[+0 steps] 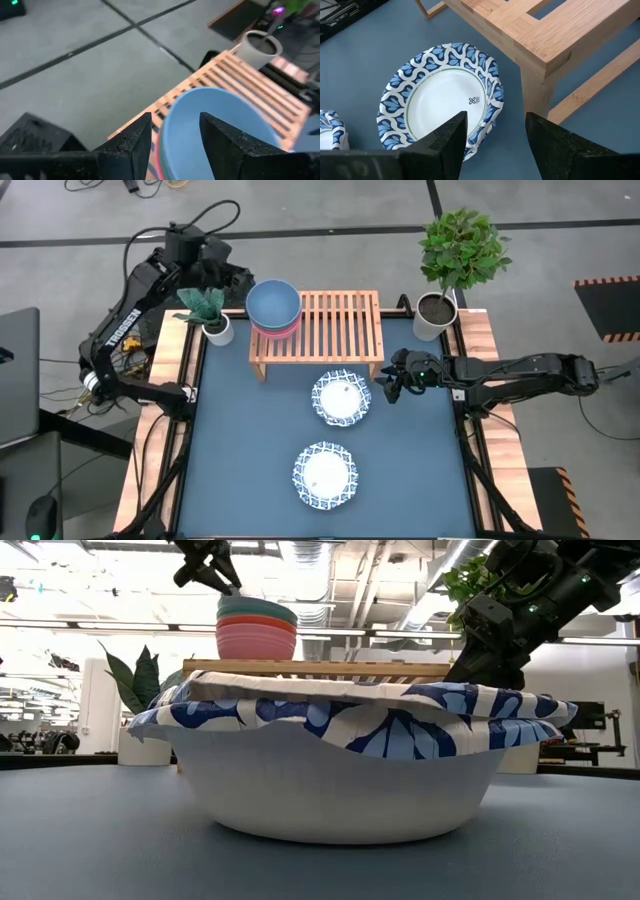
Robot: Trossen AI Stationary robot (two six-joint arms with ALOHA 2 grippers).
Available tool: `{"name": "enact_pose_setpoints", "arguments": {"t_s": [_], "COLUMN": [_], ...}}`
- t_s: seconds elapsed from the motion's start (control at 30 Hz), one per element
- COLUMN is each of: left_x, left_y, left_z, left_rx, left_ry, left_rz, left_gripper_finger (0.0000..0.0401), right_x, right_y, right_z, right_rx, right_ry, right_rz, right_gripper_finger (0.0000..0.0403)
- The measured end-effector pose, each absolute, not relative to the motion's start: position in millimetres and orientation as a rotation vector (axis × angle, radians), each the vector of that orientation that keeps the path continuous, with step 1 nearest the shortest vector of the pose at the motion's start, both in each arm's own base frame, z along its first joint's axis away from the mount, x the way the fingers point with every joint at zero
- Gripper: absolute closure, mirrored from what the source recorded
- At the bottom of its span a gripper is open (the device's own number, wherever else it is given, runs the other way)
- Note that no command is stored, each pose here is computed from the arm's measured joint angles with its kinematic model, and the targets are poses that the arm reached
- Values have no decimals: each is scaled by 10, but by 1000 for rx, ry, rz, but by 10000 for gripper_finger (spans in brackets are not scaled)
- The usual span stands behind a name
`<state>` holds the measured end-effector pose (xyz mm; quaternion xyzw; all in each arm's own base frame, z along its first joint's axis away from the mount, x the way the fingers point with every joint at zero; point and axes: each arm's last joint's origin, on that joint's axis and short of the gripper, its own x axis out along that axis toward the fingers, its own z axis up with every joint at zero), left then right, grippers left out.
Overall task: Place and stack bowls onto a shelf
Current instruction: Stack the blue bowl on top of the green bowl on the shelf, then put the top white patterned bowl on the shelf
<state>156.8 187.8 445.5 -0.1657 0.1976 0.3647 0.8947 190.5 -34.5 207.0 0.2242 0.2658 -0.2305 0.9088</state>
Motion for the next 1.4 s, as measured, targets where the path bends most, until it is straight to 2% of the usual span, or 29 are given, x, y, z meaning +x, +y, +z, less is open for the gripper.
{"name": "enact_pose_setpoints", "arguments": {"t_s": [0.27, 0.4, 0.67, 0.97, 1.27, 1.4], "left_x": [1566, 1569, 1549, 1582, 1595, 1578], "left_y": [1716, 1659, 1625, 1664, 1682, 1650], "left_z": [4491, 4304, 3893, 3599, 3638, 3774], "left_rx": [-253, -218, -211, -265, -269, -280], "left_ry": [267, 215, 145, 207, 158, 96], "left_rz": [592, 525, 520, 526, 535, 503], "left_gripper_finger": [251, 251, 251, 251, 251, 251], "right_x": [1905, 1905, 1905, 1905, 1905, 1905], "right_y": [-345, -345, -345, -345, -345, -345], "right_z": [2069, 2071, 2071, 2070, 2070, 2070], "right_rx": [474, 484, 491, 491, 490, 491], "right_ry": [546, 543, 542, 542, 542, 541], "right_rz": [-479, -482, -484, -484, -484, -484], "right_gripper_finger": [177, 177, 177, 177, 177, 177]}}
